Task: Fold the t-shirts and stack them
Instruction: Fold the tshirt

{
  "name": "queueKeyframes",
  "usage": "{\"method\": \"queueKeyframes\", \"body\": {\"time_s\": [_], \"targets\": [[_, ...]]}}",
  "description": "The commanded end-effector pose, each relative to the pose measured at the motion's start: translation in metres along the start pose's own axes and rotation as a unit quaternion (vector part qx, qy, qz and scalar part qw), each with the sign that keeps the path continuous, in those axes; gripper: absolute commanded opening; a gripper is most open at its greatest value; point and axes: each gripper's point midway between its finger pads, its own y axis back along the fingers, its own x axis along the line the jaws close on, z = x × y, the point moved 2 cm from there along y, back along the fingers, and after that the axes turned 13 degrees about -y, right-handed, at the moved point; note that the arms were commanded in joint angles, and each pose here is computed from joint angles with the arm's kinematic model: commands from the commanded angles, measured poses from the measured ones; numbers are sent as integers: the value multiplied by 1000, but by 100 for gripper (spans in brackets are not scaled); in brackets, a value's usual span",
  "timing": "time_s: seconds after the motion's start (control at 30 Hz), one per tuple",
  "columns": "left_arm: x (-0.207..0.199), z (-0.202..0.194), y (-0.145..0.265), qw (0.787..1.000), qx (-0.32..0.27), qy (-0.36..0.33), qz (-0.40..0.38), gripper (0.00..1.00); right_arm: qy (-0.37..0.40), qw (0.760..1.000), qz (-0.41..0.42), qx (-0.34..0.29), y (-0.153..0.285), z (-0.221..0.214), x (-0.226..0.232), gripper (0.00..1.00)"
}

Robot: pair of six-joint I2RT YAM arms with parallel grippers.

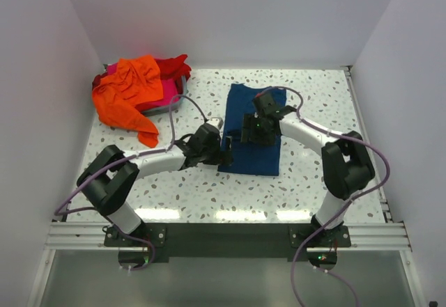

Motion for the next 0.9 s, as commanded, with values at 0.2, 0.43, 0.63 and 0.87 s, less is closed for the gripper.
{"method": "queueKeyframes", "body": {"time_s": [0.2, 0.43, 0.63, 0.87], "targets": [[15, -19, -12, 999, 11, 5, 46, 95, 30, 999, -9, 4, -27, 20, 39, 74], [17, -42, -12, 998, 30, 9, 49, 94, 29, 997, -69, -16, -45, 51, 43, 74], [20, -61, -7, 998, 41, 14, 50, 93, 1, 995, -75, -62, -37, 84, 51, 75], [22, -59, 7, 998, 25, 22, 50, 93, -4, 995, -52, -87, 1, 85, 52, 77]]}}
